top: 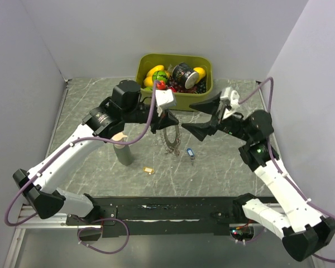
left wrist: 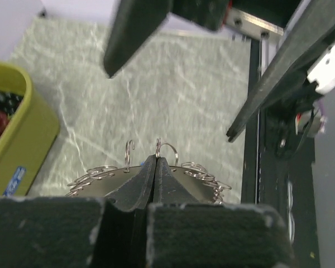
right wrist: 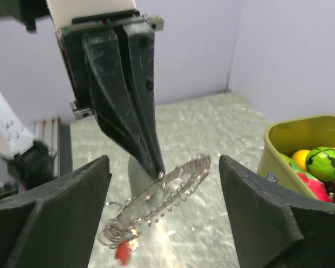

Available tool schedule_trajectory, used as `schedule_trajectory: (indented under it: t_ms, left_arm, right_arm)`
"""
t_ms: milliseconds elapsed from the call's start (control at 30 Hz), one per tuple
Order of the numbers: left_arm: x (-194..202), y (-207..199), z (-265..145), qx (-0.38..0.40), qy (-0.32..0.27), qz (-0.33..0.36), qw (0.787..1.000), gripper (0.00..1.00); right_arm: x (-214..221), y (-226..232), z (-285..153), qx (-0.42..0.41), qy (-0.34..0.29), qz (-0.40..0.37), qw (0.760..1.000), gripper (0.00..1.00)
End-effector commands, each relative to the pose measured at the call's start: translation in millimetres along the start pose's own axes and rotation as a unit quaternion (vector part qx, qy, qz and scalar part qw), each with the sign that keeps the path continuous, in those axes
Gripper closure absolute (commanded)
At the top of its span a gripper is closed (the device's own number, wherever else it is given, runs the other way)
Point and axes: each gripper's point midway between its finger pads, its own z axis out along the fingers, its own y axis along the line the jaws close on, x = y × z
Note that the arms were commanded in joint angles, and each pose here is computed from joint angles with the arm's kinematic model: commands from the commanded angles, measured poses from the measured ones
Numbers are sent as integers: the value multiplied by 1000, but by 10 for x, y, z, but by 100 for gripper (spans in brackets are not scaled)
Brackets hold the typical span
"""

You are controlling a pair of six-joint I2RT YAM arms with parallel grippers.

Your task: Put the keys on the keyring

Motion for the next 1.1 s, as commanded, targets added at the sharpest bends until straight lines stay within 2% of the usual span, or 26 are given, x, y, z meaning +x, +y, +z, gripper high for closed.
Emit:
schedule_trajectory:
  t_ms: [0,33,133,367,433,667,1000,1067]
  left_arm:
    - [21,-22,-87,-10,48,41,998,99]
    - [59,-2,-66,-13,59,40,997,99]
    - [117,-29,-64,-7,82,44,996,99]
    - [84,-61,-64,-3,78,52,996,99]
    - [70,-55,-62,-5,75,53,996,99]
    - [20,-86,-67,1,62,55,997,99]
    - [-38,-160,-46,16,49,54,997,99]
    - [-53,-163,-42,16,46,55,997,99]
  right_arm:
    - [221,51,20,-54,88,-13,995,22]
    - [161,88,32,-76,88,-32,993,27]
    - [243,125,43,-104,112,-27,988,36]
    - [388,148,41,-127,137,-6,982,53]
    - [422,154,51,-133,140,1,981,56]
    - [490,150,94,-145,139,18,979,58]
    - [574,144,137,-152,141,43,977,71]
    - [593,127,142,-149,144,48,977,78]
